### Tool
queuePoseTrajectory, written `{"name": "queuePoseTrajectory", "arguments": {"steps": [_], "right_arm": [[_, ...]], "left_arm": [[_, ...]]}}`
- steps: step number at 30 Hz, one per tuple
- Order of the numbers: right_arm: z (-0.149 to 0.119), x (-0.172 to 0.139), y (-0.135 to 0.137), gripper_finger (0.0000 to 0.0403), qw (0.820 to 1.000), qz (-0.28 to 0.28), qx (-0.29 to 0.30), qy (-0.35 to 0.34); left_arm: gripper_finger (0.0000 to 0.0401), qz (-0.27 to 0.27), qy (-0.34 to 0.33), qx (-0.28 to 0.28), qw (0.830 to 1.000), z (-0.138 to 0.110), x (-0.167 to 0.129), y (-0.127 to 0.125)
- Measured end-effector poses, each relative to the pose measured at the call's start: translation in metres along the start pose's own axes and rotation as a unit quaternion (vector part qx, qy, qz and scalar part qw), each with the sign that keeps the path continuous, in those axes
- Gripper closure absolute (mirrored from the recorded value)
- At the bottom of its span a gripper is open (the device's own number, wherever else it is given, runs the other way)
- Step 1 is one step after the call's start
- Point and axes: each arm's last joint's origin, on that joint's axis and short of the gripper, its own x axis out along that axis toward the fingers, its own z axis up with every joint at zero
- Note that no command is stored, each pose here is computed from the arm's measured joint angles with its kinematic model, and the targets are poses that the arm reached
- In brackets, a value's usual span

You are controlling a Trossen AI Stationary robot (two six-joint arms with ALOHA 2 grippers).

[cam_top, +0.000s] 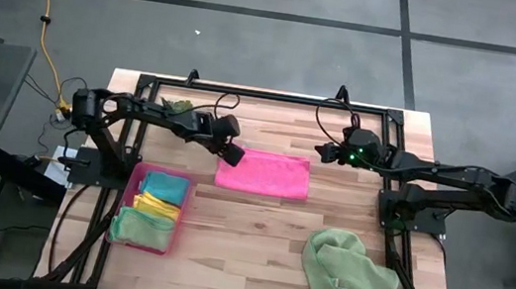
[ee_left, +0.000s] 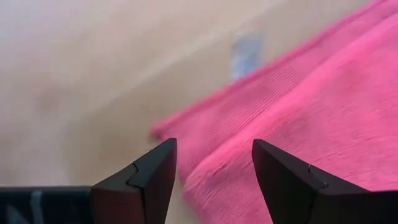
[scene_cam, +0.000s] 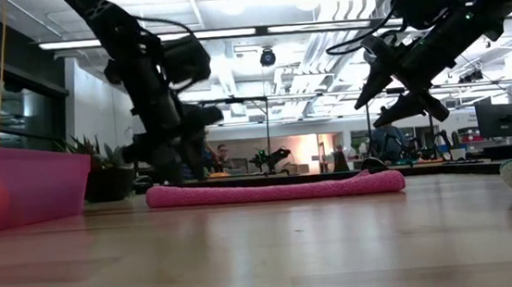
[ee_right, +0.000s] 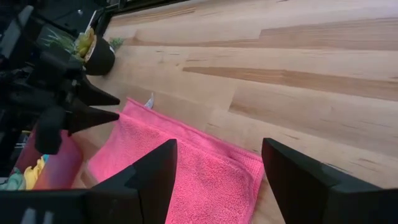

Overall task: Fold microfiber towels
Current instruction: Fold the pink microfiber towel

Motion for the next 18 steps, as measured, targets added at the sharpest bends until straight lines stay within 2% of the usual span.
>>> {"name": "queuePoseTrajectory", "arguments": {"steps": [3, 4, 6, 8, 11, 13, 15, 18], "right_arm": [[0.0, 0.0, 0.0, 0.0176, 1.0, -0.002, 0.004, -0.003], [0.0, 0.0, 0.0, 0.0176, 1.0, -0.002, 0.004, -0.003], [0.0, 0.0, 0.0, 0.0176, 1.0, -0.002, 0.004, -0.003], [0.0, 0.0, 0.0, 0.0176, 1.0, -0.002, 0.004, -0.003], [0.0, 0.0, 0.0, 0.0176, 1.0, -0.003, 0.004, -0.003], [0.0, 0.0, 0.0, 0.0176, 1.0, -0.003, 0.004, -0.003], [0.0, 0.0, 0.0, 0.0176, 1.0, -0.003, 0.004, -0.003], [0.0, 0.0, 0.0, 0.0176, 1.0, -0.003, 0.004, -0.003]], "left_arm": [[0.0201, -0.04, -0.028, 0.046, 0.998, 0.007, -0.006, -0.006], [0.0201, -0.045, -0.022, 0.064, 0.997, 0.006, -0.006, -0.006], [0.0201, -0.036, 0.001, 0.063, 0.997, 0.002, -0.005, -0.003], [0.0201, -0.037, 0.032, 0.024, 0.998, 0.0, -0.005, 0.0], [0.0201, -0.07, 0.084, -0.043, 0.993, 0.001, -0.005, 0.007], [0.0201, -0.091, 0.101, -0.069, 0.988, 0.003, -0.005, 0.009], [0.0201, -0.083, 0.1, -0.089, 0.988, 0.006, -0.006, 0.014], [0.0201, -0.04, 0.091, -0.112, 0.989, 0.006, -0.009, 0.022]]}}
